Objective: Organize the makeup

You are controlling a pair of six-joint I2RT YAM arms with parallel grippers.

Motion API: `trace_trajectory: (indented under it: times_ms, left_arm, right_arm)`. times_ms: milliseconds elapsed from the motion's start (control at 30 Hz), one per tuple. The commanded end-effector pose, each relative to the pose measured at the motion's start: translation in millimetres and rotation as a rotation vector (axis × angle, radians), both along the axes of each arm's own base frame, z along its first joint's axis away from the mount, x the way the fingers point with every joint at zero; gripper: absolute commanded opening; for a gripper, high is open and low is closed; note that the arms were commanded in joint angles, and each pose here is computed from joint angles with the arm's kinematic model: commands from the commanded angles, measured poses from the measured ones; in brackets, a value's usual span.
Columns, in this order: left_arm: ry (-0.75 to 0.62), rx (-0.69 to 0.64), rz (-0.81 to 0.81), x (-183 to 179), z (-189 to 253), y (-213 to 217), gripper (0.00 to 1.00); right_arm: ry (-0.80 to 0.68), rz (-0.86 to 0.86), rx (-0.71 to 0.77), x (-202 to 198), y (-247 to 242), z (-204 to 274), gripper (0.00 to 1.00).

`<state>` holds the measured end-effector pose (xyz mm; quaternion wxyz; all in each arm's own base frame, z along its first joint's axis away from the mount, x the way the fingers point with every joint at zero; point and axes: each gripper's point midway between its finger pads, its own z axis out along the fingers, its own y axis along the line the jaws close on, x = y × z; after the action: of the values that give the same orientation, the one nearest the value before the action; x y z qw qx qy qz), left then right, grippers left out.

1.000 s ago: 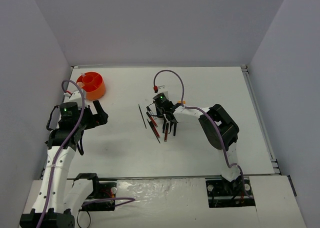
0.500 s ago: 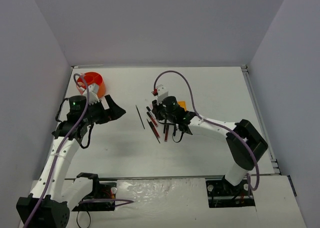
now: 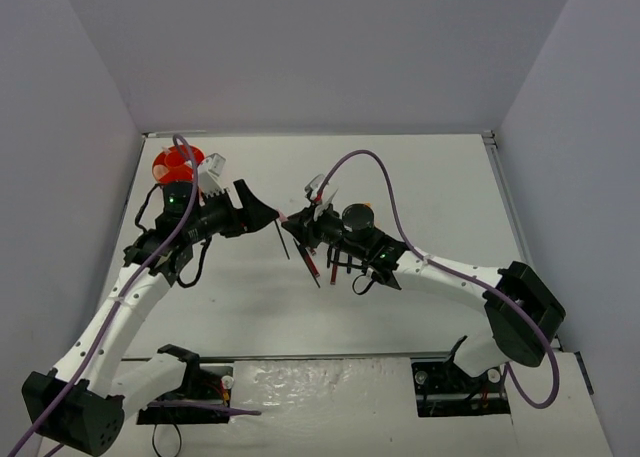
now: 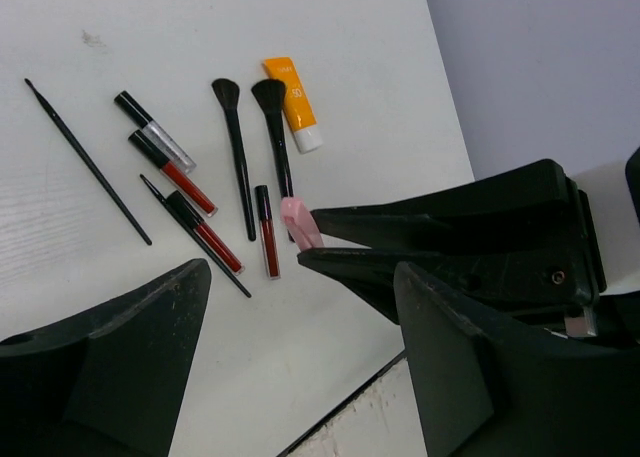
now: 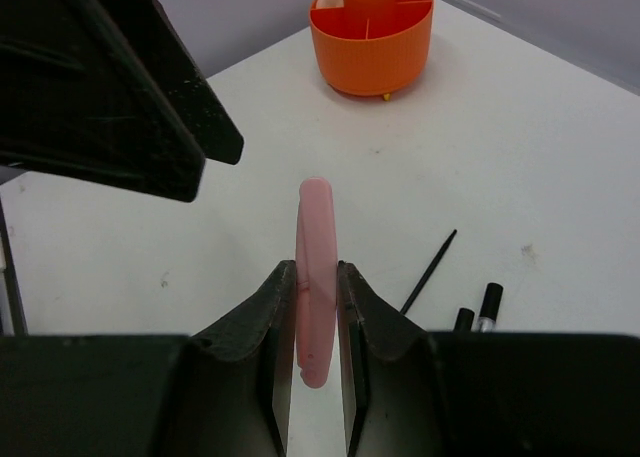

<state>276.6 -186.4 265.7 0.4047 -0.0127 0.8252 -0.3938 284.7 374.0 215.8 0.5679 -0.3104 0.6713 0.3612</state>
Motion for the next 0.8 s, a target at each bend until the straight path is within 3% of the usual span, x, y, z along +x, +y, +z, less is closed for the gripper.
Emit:
trace_trajectory:
  times_ms: [0, 467, 767]
  left_arm:
    - [-0.105, -0.080, 0.031, 16.9, 36.5, -6.5, 0.67]
    - [-0.087, -0.128, -0.018, 16.8, 31.3, -29.5, 0.41]
    - [-0.075, -0.114, -0.028, 14.3, 22.7, -37.3, 0.13]
  right_arm:
    - [-0.130, 0.075, 0.189, -15.9, 4.0, 71.9, 0.00]
    - [-0.136, 0.089, 0.219, -20.6, 3.0, 78.6, 0.00]
    - [-0.131, 0.087, 0.226, -19.6, 3.9, 76.8, 0.01]
